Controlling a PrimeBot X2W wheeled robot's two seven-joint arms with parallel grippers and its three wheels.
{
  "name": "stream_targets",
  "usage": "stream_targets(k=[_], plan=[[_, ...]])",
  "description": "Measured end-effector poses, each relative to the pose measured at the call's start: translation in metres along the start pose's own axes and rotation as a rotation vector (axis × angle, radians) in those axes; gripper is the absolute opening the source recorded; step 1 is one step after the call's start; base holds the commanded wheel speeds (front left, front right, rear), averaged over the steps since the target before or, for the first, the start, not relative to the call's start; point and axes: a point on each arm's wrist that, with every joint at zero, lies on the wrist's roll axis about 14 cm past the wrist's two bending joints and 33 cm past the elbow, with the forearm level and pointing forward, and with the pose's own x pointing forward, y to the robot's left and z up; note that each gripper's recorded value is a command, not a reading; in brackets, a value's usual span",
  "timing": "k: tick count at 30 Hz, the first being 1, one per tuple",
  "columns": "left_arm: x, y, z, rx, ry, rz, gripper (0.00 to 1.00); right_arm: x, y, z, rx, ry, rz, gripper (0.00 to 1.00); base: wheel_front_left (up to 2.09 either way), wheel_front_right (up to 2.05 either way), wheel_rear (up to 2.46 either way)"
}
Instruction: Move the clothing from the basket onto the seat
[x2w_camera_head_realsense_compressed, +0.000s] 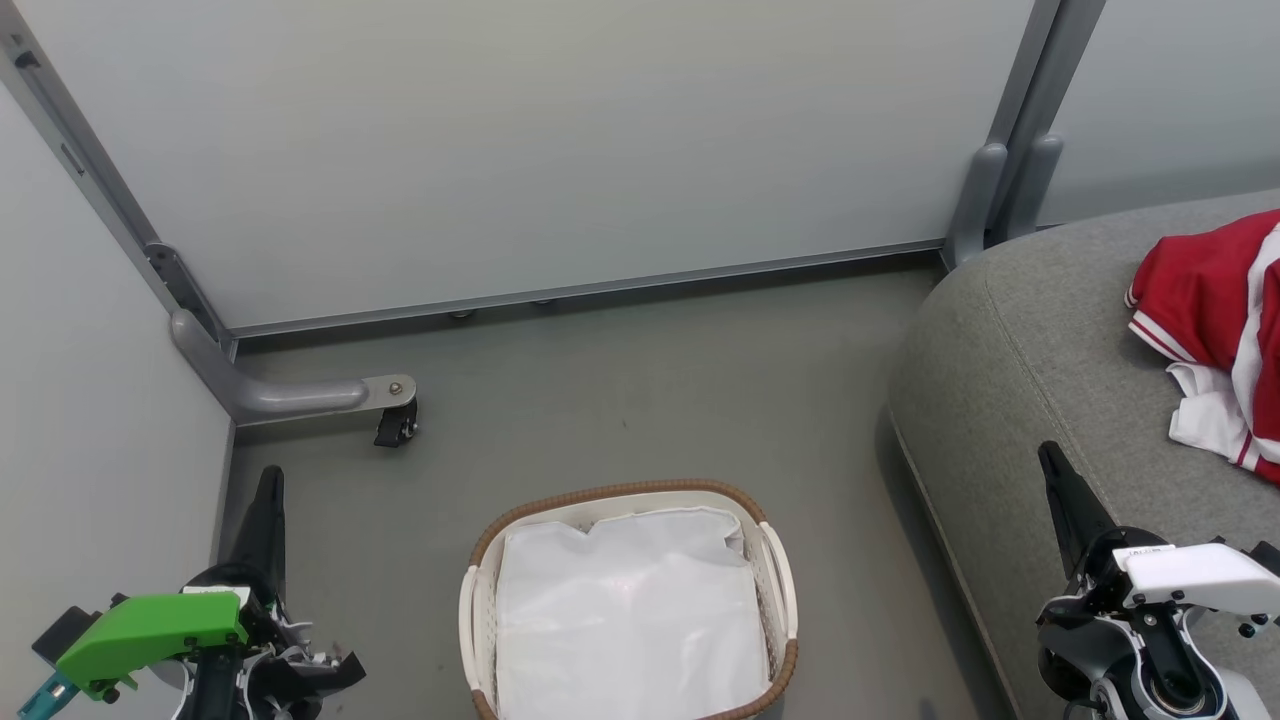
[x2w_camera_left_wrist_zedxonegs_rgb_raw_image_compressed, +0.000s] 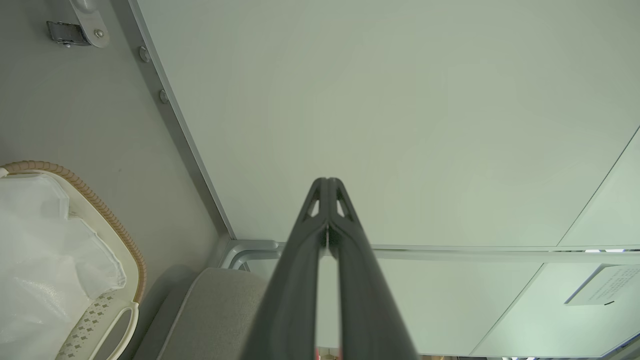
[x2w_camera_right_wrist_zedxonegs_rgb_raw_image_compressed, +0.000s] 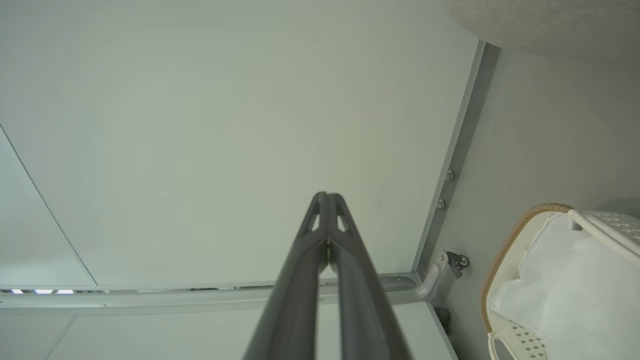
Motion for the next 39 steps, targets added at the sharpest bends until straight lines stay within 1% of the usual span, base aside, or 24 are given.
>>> stream_targets(k=[39], plan=[[0.0, 0.0, 0.0, 0.0, 0.0, 0.0, 0.0, 0.0, 0.0, 0.0, 0.0, 0.0, 0.0, 0.0, 0.0, 0.0, 0.0]])
